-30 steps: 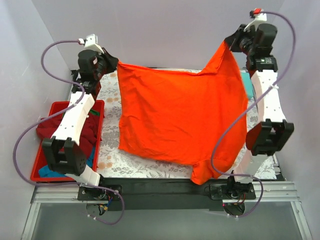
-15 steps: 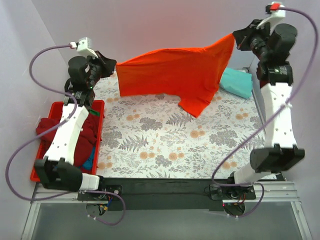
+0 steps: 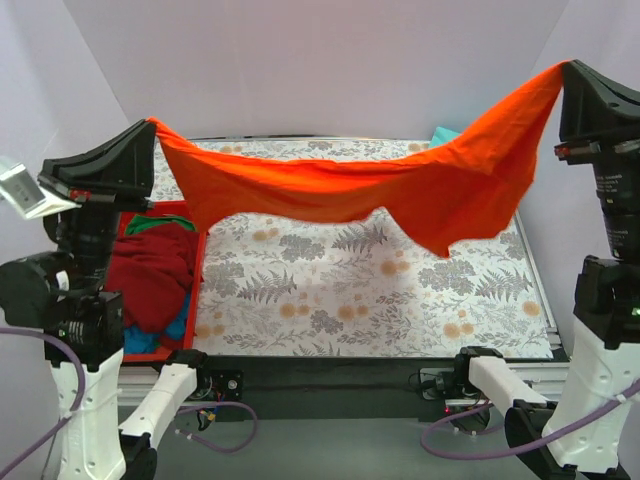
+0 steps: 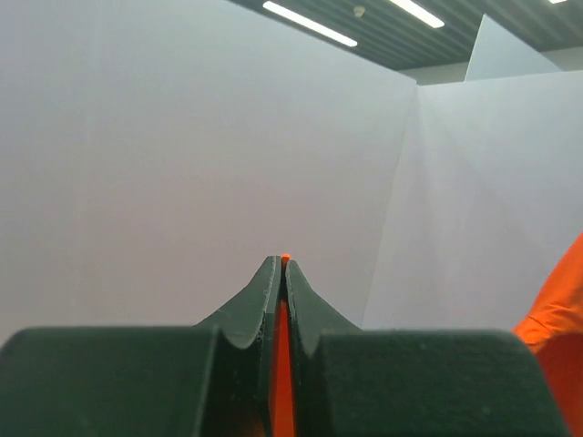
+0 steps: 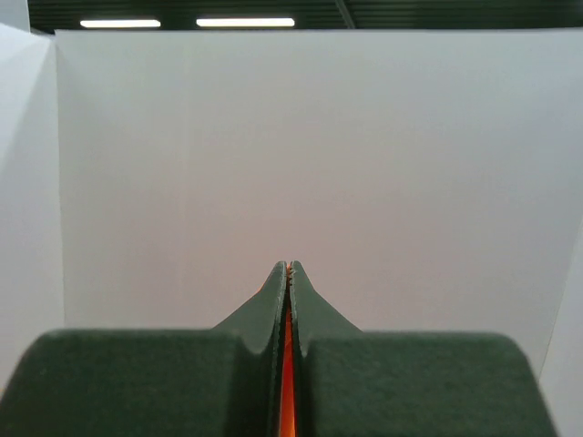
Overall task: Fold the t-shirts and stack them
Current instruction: Flatten the tshirt out
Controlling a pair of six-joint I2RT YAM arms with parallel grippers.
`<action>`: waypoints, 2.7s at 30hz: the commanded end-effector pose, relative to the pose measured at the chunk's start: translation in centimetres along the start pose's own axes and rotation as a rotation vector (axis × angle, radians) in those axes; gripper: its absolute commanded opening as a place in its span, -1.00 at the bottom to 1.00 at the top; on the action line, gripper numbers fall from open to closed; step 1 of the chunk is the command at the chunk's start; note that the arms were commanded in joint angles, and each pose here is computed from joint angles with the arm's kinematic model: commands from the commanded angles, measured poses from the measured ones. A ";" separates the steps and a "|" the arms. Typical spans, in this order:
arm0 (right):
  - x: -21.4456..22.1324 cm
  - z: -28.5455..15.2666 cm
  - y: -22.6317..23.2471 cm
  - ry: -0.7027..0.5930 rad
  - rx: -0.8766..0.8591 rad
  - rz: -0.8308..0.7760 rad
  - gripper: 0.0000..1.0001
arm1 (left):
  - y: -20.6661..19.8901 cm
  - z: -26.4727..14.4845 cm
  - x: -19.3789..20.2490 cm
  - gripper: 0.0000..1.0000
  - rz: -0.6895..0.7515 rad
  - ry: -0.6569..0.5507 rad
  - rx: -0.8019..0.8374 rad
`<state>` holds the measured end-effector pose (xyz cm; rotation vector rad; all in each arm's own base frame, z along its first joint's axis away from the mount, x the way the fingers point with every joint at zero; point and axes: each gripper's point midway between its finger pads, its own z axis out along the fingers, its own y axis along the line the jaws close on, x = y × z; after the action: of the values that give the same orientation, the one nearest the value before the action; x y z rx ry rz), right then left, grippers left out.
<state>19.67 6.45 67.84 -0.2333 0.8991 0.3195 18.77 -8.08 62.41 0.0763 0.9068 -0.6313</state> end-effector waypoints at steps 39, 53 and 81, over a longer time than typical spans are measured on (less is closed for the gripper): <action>55.1 1.2 -2.8 0.892 -0.006 0.492 0.97 | 24.1 -5.5 50.2 0.32 -0.298 0.976 -0.517; 61.7 -10.8 2.1 1.157 0.002 0.637 0.97 | 24.9 -9.9 55.4 0.32 -0.343 1.092 -0.548; 66.5 -23.0 -0.7 1.404 0.254 0.627 0.97 | 23.3 -17.5 59.2 0.28 -0.418 1.308 -0.614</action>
<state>43.60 12.81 4.37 0.0114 2.2792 0.7550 48.31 -10.96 3.73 -0.3091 2.2987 -0.6093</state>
